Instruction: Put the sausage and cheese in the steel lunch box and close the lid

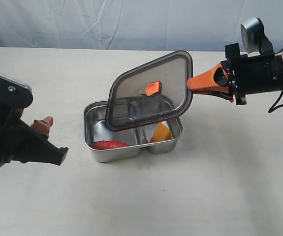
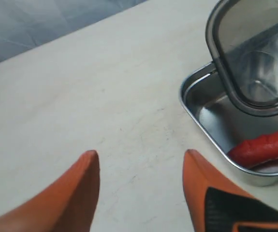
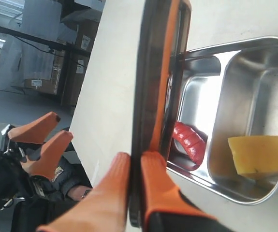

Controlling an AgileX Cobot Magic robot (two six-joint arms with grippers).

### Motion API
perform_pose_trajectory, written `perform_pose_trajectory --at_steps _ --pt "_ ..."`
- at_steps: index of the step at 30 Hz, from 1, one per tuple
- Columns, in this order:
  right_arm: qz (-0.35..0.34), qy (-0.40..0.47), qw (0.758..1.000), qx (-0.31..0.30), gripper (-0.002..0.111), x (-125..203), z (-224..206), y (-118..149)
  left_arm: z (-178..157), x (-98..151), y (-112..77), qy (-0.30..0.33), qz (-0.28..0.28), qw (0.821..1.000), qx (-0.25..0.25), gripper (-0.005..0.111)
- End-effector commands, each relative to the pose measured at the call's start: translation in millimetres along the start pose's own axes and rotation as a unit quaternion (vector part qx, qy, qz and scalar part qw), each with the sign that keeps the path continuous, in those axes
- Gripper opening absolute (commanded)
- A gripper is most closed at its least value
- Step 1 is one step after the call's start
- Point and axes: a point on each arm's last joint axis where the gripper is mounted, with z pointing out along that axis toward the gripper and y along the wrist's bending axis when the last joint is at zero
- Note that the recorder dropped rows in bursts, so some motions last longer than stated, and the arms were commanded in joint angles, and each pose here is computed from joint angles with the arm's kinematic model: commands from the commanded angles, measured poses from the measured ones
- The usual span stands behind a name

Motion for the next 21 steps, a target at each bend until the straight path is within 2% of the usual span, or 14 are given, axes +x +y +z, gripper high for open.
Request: perform_pose_trajectory --at_steps 1,8,14,18,21 --pt "0.021 -0.023 0.999 -0.013 -0.001 -5 -3 2 8 1 1.9 0.017 -0.037 0.998 0.046 0.05" --pt "0.011 -0.028 0.999 -0.009 -0.001 -13 -6 1 16 8 6.1 0.041 -0.08 0.992 0.085 0.05" --pt "0.022 -0.015 1.0 -0.002 -0.001 -19 -1 -17 18 7 2.4 0.052 -0.115 0.982 0.138 0.05" --pt "0.036 -0.015 0.999 -0.004 -0.001 -19 2 -25 18 7 2.1 0.053 -0.117 0.981 0.145 0.05" --pt "0.025 -0.019 0.999 -0.004 -0.001 -20 -1 -17 18 7 2.9 0.053 -0.116 0.982 0.141 0.05"
